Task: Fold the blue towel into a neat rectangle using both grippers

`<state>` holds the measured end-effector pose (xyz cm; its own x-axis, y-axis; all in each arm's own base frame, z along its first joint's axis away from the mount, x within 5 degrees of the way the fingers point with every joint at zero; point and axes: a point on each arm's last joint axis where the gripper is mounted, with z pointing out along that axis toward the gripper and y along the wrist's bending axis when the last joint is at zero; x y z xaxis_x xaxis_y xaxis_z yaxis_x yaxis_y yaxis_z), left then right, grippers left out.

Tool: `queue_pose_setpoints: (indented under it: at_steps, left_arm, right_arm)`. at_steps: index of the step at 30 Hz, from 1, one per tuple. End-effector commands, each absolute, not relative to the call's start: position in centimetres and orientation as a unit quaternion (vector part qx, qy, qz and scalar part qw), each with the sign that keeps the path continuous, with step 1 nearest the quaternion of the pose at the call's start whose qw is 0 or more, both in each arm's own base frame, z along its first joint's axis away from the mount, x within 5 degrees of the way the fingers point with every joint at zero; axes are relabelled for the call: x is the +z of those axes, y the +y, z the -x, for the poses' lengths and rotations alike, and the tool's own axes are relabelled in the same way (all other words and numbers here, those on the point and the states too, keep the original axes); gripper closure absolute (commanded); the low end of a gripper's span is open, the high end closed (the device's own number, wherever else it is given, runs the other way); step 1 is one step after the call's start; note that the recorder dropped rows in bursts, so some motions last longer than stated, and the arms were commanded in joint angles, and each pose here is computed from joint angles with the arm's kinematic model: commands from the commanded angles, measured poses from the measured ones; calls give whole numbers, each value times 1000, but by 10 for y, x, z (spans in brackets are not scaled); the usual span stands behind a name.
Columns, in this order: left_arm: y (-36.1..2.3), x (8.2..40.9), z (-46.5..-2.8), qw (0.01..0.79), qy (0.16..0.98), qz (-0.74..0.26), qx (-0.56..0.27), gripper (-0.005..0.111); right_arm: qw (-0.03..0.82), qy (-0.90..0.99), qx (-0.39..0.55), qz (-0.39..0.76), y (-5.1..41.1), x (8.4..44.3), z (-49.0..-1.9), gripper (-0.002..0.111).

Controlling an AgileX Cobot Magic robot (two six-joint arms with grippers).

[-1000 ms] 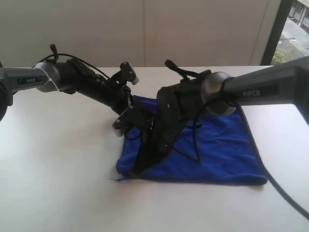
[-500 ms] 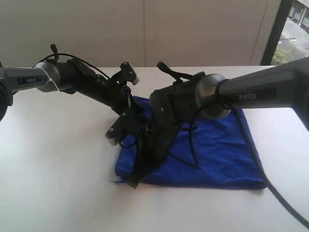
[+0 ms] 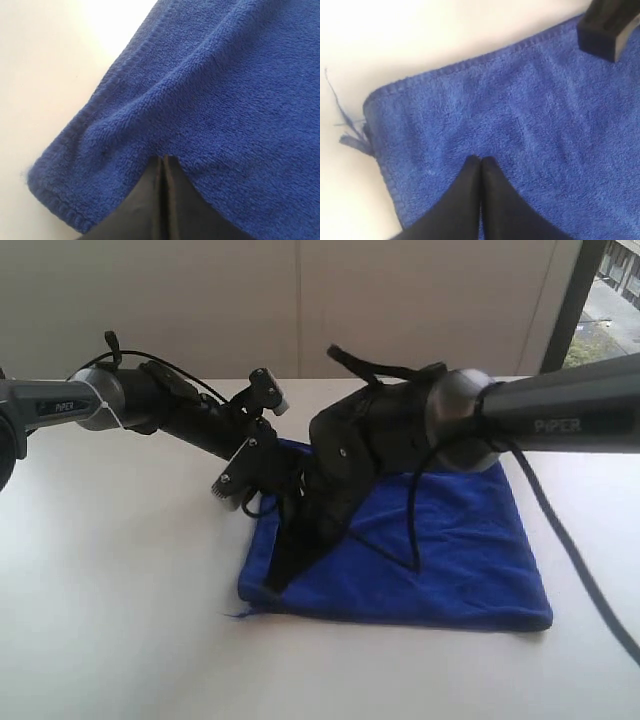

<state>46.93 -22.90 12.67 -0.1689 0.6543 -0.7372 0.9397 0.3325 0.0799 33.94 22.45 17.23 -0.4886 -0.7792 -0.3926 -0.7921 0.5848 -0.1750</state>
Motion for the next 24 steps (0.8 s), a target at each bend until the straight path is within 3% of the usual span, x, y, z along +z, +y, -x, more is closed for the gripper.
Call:
queue_pose_setpoints:
  at_steps: [1, 24]
  left_arm:
    - [-229, 117, -465, 331, 735, -556, -201, 107]
    - [-229, 117, -466, 332, 734, -558, -200, 107]
  right_arm:
    - [216, 858, 34, 464, 231, 169, -335, 108]
    - [143, 845, 89, 507, 269, 137, -303, 108]
